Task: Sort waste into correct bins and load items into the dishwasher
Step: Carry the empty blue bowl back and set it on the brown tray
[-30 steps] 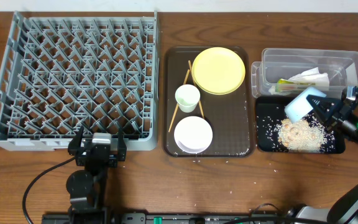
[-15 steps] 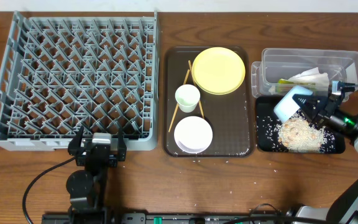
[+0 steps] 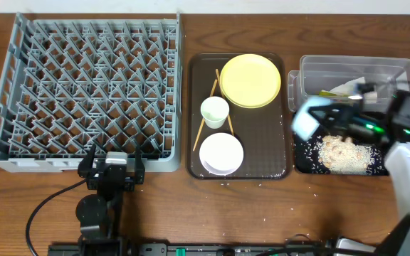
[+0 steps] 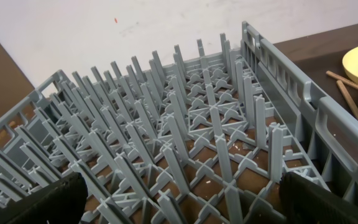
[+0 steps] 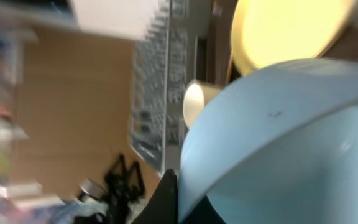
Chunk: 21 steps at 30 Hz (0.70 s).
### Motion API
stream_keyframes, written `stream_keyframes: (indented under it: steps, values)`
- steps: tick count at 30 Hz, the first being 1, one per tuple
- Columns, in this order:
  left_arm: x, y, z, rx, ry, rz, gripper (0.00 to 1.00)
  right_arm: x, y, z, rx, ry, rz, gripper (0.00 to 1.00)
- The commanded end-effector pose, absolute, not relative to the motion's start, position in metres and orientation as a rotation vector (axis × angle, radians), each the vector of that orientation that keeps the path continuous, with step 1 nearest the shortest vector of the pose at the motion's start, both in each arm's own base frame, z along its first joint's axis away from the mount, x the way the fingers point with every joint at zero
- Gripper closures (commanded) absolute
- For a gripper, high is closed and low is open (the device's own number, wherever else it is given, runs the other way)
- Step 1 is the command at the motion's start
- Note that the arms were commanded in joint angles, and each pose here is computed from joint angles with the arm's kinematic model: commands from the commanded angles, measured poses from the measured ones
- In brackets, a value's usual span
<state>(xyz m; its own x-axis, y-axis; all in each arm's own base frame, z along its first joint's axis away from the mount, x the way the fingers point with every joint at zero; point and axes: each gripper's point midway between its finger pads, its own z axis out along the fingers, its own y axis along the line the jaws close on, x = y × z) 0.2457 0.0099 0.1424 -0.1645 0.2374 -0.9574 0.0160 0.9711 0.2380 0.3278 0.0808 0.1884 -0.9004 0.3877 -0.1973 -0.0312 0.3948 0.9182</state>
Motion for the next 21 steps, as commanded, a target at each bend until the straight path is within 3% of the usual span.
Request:
stream_keyframes:
  steps: [1, 11, 21]
  values:
    - [0.245, 0.007, 0.126, 0.218, 1.767, 0.186, 0.01, 0.333, 0.11, 0.201, 0.159, 2.37, 1.259, 0.98]
    - [0.245, 0.007, 0.126, 0.218, 1.767, 0.186, 0.01, 0.319, 0.167, 0.163, -0.08, 2.624, 0.482, 0.96]
    - [0.245, 0.007, 0.126, 0.218, 1.767, 0.186, 0.01, 0.311, 0.189, 0.093, -0.18, 2.809, 0.335, 0.97]
